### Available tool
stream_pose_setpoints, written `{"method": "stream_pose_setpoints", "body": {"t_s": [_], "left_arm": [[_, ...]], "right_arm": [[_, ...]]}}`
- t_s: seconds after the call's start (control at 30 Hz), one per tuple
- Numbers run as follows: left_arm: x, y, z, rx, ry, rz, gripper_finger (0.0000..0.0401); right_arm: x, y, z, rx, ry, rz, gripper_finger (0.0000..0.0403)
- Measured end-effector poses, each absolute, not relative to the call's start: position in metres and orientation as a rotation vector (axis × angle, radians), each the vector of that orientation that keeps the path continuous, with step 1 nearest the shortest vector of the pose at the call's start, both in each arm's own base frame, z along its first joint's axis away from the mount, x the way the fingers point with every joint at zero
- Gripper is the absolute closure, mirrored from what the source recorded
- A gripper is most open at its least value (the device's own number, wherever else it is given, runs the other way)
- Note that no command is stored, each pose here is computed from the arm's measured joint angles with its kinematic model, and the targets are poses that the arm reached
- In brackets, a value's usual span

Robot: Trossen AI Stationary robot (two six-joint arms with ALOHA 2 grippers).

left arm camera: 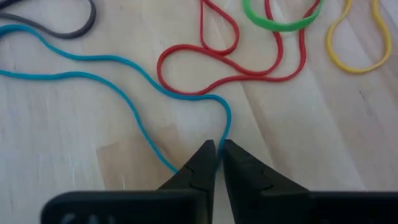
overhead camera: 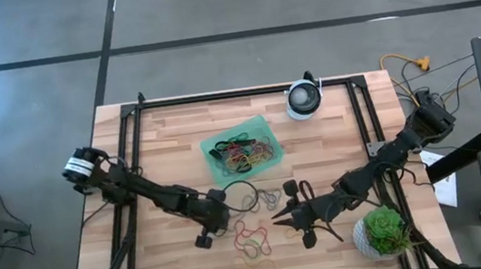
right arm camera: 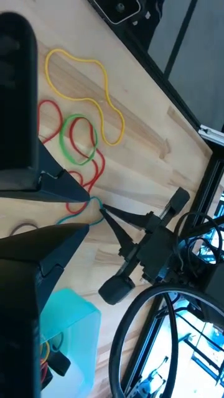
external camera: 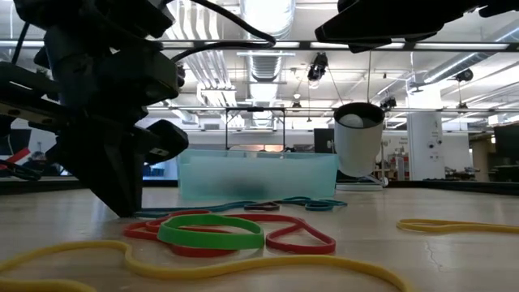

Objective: Pick and place rubber bands into bin
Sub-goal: Put the blue rubber band into the green bin

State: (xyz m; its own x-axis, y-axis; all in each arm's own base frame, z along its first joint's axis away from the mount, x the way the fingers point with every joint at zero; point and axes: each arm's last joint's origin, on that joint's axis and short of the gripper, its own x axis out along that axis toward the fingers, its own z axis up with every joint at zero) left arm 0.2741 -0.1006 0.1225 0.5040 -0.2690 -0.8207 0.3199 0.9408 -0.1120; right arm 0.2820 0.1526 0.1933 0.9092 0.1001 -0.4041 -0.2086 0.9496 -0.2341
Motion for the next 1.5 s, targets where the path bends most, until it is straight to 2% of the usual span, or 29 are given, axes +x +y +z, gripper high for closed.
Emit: {"method": "stream_pose_setpoints", "body": {"t_s": [0.43, 0.63, 1.2, 1.5], "left_arm": [[0.263, -0.097, 0.135, 0.072, 1.059, -0.215, 0.0401], [0.250, -0.098, 0.144, 0.186, 1.079, -0.096, 0.0401], [0.232, -0.122, 0.184, 0.389, 0.844, 0.043, 0.0401], [0.222, -0.131, 0.199, 0.523, 0.692, 0.186, 0.0401]], "right_arm": [[0.282, 0.152, 0.193, -0.278, 0.405, 0.161, 0.0346], [0.282, 0.152, 0.192, -0.279, 0.406, 0.161, 0.0346], [0.281, 0.152, 0.191, -0.285, 0.417, 0.161, 0.0346], [0.281, 0.152, 0.191, -0.285, 0.418, 0.161, 0.0346]]}}
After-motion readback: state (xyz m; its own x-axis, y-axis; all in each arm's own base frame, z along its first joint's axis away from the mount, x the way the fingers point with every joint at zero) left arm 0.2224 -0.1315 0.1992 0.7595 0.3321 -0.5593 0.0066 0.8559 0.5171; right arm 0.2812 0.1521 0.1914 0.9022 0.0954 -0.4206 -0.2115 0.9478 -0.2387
